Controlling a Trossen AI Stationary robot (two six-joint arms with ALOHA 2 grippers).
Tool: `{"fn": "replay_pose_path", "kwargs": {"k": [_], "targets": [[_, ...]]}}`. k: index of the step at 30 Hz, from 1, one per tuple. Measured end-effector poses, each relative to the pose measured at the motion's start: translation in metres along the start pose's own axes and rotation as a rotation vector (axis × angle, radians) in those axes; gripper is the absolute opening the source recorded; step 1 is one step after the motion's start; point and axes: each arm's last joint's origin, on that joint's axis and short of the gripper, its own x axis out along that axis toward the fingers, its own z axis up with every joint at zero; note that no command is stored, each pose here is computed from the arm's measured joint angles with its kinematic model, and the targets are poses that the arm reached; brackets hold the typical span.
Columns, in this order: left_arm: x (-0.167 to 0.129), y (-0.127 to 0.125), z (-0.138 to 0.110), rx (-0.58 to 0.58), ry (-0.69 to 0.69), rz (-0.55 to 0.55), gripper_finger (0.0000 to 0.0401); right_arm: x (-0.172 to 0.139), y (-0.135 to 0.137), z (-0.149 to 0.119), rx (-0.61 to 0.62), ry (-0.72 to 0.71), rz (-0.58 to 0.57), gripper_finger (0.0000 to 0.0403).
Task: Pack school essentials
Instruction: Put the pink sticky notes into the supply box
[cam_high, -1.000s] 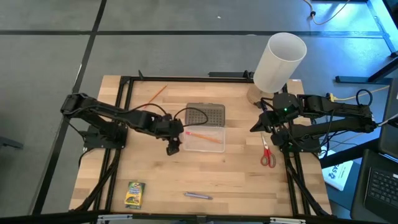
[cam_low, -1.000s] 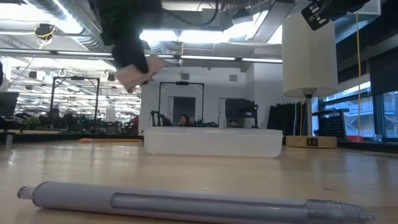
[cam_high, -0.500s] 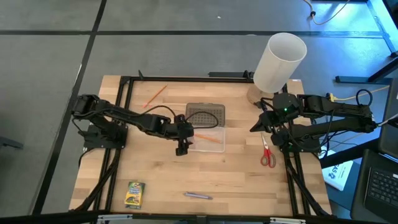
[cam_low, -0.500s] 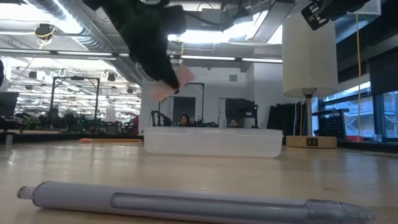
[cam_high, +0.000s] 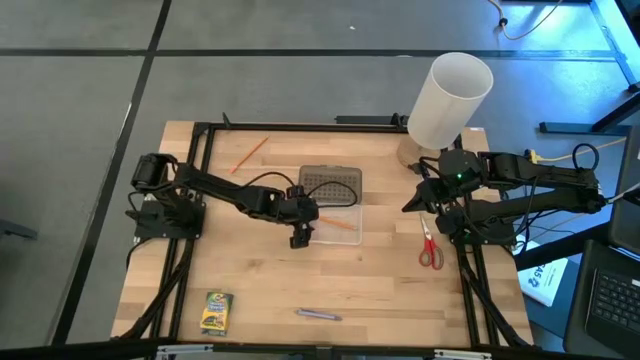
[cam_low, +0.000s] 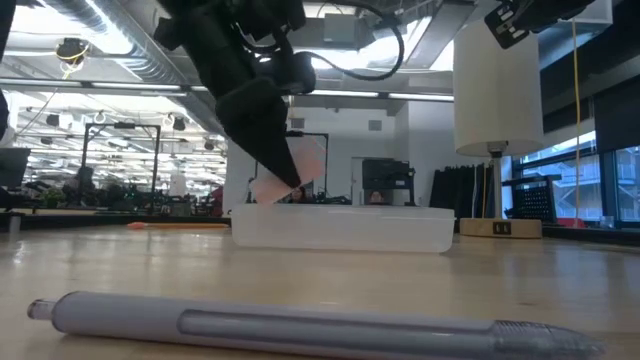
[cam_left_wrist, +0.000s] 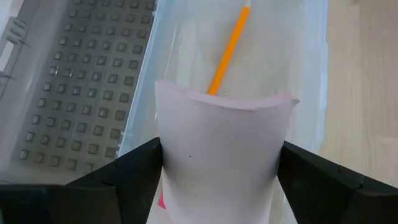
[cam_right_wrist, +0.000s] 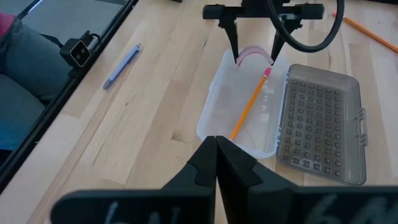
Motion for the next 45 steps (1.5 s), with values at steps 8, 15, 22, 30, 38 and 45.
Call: {"fn": "replay_pose_path", "kwargs": {"k": [8,15,22,30,38,45], "targets": [[0.000,0.000,0.000,0.001,0.003,-0.003,0.0290,0.000,0.000,0.000,0.000,0.000,0.000,0.0012],[0.001,-0.001,-0.001,0.052,0.007,-0.003,0.0290,0.000,0.000,0.000,0.000,0.000,0.000,0.0012],[0.007,-0.004,-0.006,0.067,0.043,-0.007,0.0290,0.000,0.000,0.000,0.000,0.001,0.000,0.0012],[0.011,-0.005,-0.007,0.064,0.057,-0.022,0.0292,0.000,0.000,0.000,0.000,0.001,0.000,0.0012],[0.011,-0.005,-0.008,0.062,0.061,-0.025,0.0296,0.000,0.000,0.000,0.000,0.001,0.000,0.0012],[0.012,-0.005,-0.009,0.064,0.076,-0.033,0.0296,0.000,0.000,0.000,0.000,0.001,0.000,0.0012]]}}
